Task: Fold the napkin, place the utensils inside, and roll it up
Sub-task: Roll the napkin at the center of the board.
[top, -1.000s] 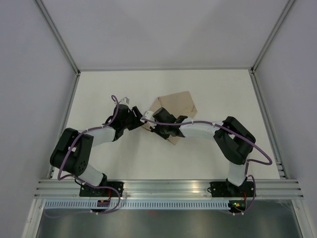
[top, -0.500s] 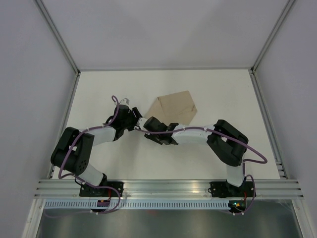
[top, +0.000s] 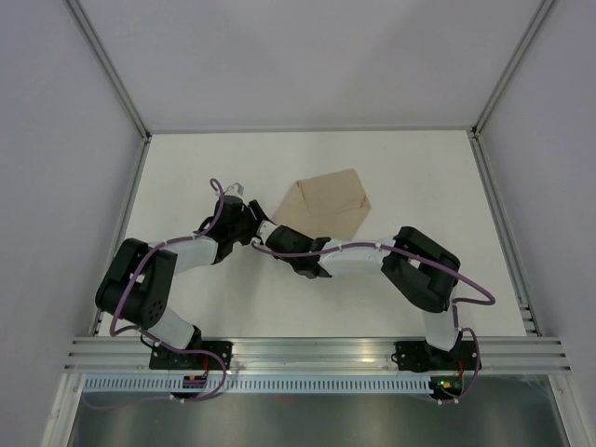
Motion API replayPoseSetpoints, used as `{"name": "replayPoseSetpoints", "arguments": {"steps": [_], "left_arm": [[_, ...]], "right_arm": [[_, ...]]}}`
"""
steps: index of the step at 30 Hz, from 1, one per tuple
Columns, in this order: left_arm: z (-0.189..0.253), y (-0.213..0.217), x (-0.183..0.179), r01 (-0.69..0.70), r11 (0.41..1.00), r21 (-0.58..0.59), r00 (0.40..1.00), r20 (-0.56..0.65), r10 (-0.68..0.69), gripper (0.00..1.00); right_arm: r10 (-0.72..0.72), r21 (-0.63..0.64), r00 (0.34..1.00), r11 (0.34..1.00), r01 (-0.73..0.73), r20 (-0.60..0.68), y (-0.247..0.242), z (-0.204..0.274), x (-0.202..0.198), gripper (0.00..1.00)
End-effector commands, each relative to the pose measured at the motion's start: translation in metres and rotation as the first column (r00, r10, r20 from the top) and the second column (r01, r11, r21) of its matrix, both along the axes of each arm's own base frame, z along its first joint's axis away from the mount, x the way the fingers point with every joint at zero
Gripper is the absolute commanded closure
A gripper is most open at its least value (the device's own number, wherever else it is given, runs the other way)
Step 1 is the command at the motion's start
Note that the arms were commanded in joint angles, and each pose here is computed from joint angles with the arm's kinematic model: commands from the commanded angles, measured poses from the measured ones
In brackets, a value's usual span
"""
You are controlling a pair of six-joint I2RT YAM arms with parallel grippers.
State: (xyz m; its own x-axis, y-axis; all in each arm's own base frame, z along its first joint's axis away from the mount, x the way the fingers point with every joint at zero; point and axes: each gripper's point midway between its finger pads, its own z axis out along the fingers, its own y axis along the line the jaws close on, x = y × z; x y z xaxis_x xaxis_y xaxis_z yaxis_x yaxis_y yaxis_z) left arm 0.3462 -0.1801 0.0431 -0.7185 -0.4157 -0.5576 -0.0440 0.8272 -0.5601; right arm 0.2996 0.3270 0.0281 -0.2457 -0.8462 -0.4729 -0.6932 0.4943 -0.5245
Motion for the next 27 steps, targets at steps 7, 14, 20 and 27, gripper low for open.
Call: {"name": "replayPoseSetpoints", "arguments": {"steps": [7, 14, 20, 27], "left_arm": [[0.008, -0.004, 0.01, 0.028, 0.999, 0.021, 0.999, 0.035, -0.029, 0.37], [0.006, -0.004, 0.011, 0.026, 0.999, 0.019, 0.999, 0.029, -0.027, 0.37], [0.005, -0.003, 0.011, 0.031, 0.999, 0.023, 0.999, 0.026, -0.031, 0.37], [0.004, -0.003, 0.014, 0.031, 0.999, 0.023, 0.999, 0.025, -0.032, 0.37]], "right_arm": [[0.037, 0.0, 0.999, 0.999, -0.037, -0.001, 0.007, 0.0, -0.008, 0.52], [0.059, 0.012, 0.997, 0.998, -0.059, -0.048, 0.007, -0.016, -0.014, 0.51], [0.038, 0.035, 0.996, 0.999, -0.035, -0.085, -0.002, -0.018, -0.002, 0.54], [0.041, 0.048, 0.988, 0.998, -0.034, -0.147, -0.009, -0.031, -0.002, 0.61]]}}
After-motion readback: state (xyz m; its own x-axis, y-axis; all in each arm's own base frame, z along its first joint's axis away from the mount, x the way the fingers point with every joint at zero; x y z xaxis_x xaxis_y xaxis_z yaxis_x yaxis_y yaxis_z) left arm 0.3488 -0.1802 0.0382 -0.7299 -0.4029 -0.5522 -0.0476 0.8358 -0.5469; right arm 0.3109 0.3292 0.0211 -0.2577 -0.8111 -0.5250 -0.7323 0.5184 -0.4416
